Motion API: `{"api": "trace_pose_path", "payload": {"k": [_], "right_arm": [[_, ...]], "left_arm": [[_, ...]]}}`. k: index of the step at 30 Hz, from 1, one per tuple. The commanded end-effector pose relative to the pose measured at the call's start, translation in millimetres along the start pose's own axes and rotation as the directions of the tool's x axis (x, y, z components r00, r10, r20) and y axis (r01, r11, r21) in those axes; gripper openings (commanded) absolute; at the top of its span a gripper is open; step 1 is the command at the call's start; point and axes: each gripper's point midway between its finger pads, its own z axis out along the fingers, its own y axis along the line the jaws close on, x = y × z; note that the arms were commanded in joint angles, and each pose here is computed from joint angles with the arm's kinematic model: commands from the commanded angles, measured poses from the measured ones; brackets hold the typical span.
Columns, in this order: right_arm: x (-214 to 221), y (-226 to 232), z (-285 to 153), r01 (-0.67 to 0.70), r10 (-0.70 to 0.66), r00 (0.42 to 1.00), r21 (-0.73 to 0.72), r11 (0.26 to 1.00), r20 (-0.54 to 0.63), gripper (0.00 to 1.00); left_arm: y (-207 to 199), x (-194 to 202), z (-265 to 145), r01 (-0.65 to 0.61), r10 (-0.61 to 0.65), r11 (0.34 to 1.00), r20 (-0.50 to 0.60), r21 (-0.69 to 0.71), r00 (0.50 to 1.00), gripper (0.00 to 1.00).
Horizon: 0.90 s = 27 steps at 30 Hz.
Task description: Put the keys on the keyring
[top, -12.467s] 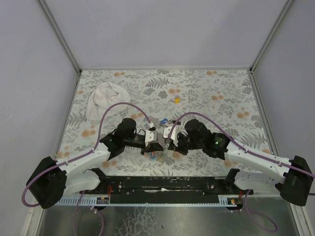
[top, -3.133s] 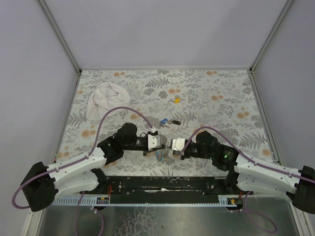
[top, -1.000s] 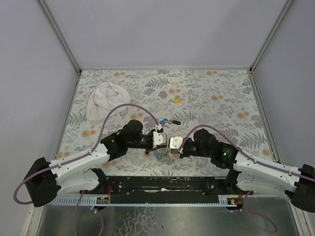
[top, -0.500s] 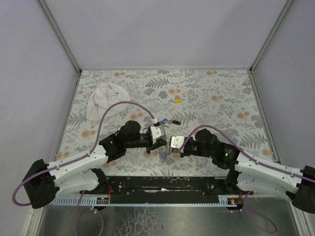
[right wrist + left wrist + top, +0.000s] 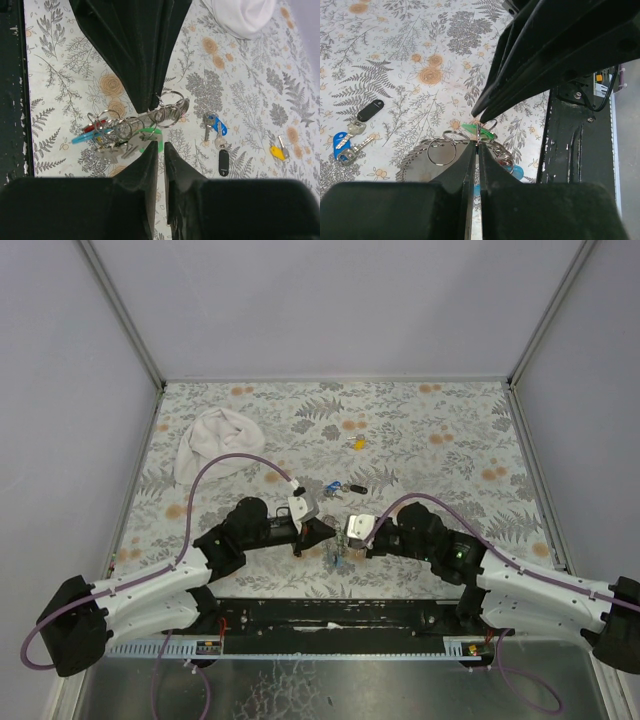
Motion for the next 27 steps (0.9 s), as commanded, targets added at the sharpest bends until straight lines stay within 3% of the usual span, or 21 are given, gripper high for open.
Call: {"api": "trace_pose_path", "payload": {"k": [1,3,5,18,27], "right_arm": [[-31,-13,-12,-0.005,-0.004,0.992,0.070,0.998,0.128,0.21],[-42,-13,-19,-0.013,0.000,0.983,0.070,0.997,0.184,0.30],[-51,-10,-24,-0.020,0.007,0.975,0.057,0.998,0.222,0.33],[-45,-18,-14,-0.188,0.165,0.964,0.097,0.977,0.209,0.37],[-38,-18,-3,-0.193,0.171,0.967,0.103,0.976,0.190,0.35]], "left_arm": [[0,-28,2,-0.034,0.033,0.999,0.124,0.006,0.992,0.00],[2,-27,2,-0.032,0.033,0.999,0.125,-0.005,0.992,0.00],[5,-27,3,-0.026,0.029,0.999,0.125,-0.020,0.992,0.00],[11,-33,3,-0.023,0.032,0.998,0.177,-0.054,0.984,0.00],[9,-37,-1,-0.034,0.045,0.998,0.211,-0.055,0.977,0.00]]}}
